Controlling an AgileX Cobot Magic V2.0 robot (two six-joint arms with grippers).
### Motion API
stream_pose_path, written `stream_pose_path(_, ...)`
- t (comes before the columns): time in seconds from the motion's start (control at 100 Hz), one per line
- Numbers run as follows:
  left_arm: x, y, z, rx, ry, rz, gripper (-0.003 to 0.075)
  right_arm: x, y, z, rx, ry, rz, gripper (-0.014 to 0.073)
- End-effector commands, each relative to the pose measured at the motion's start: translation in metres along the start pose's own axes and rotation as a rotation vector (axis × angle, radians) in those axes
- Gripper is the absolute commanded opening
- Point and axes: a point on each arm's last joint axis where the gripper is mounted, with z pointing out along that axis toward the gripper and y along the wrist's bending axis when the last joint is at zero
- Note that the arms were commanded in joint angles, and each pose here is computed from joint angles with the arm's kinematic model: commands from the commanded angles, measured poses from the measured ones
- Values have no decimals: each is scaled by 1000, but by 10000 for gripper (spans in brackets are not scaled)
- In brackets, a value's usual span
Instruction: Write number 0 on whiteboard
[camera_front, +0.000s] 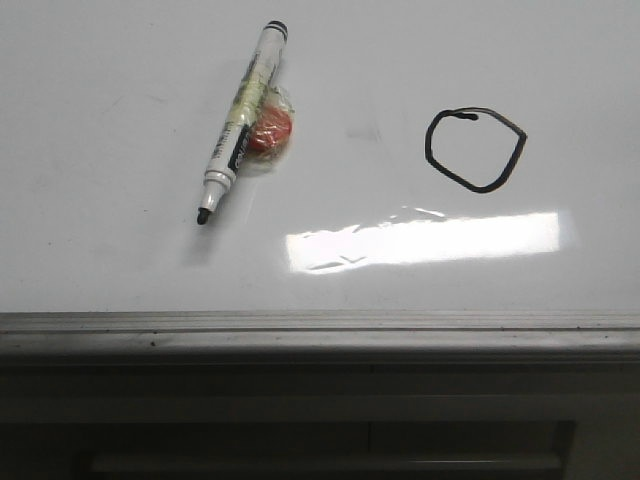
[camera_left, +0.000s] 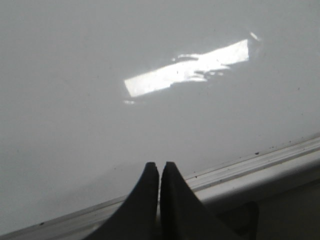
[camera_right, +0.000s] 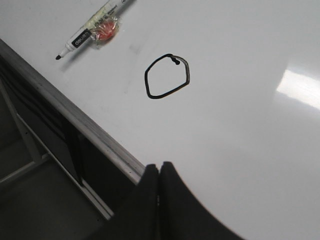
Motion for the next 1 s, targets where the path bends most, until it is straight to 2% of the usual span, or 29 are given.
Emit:
stream_pose_path(0.0,4,0,1,-21,-43,-30,-20,-11,-1,-2,1,-67,-18,-59)
stream_pose_path(0.74,5,1,2,-28,-40,-32,-20,-10,-1,-1,6,-58,-20,-59)
stream_pose_path(0.85,5,1,2,-28,-40,-32,-20,2,-7,5,120,1,-92,-59)
stream_pose_path(0.91,5,1,2,-28,-40,-32,-20,0,-6,10,150,-72,-171,-59)
stream_pose_path(0.99,5,1,2,-28,-40,-32,-20,-3,1,13,112,-167,-232,-59)
